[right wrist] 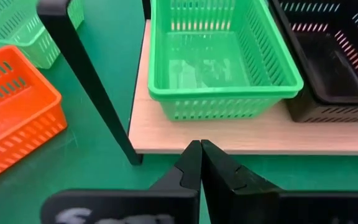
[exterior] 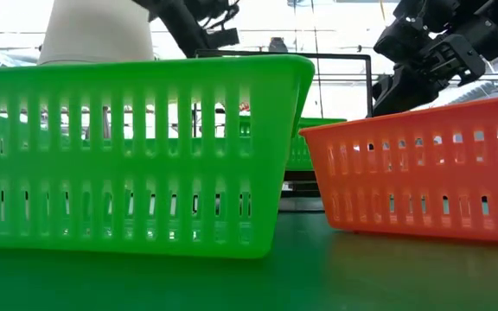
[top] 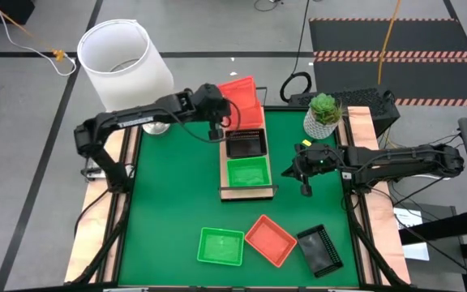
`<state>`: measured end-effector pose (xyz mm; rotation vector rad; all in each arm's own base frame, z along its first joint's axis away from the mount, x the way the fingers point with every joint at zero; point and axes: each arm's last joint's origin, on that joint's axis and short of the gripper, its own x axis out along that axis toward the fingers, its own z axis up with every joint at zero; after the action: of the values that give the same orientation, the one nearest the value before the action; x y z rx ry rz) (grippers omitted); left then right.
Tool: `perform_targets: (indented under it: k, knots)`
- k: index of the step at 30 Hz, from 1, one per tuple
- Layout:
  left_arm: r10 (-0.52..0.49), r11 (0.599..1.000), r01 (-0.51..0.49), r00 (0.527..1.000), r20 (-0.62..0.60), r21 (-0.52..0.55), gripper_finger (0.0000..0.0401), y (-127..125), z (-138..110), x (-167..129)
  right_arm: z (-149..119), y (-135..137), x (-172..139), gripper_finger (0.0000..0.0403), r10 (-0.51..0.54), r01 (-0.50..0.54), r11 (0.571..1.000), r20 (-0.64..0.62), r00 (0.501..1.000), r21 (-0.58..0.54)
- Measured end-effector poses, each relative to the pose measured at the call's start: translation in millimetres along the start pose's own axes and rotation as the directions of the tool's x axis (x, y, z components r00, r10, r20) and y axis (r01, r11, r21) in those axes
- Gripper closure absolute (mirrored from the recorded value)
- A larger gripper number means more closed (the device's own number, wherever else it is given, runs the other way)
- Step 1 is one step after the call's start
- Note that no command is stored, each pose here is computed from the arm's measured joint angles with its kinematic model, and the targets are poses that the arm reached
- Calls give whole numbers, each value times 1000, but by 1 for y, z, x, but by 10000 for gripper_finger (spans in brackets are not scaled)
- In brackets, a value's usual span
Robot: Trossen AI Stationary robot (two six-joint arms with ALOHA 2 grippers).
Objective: Stack baskets on shelf by color
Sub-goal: Stack the top orange bin on the orange bin on the shelf
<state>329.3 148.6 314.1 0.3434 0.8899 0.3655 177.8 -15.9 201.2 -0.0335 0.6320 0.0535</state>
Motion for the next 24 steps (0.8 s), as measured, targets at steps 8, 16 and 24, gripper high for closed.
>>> perform_targets:
  k: [8,16,24]
  knots:
    - [-30,998,29,1000,7,59,383,-9,2,36,0,0,0,403,-1,1,1000,1,1000,0]
    - [-43,998,44,998,-39,50,375,-11,-5,56,-1,0,0,403,1,-1,1000,-14,1000,1]
    - [-109,993,109,994,-6,37,393,-13,-4,56,-1,0,0,403,-2,2,1000,-15,1000,-2]
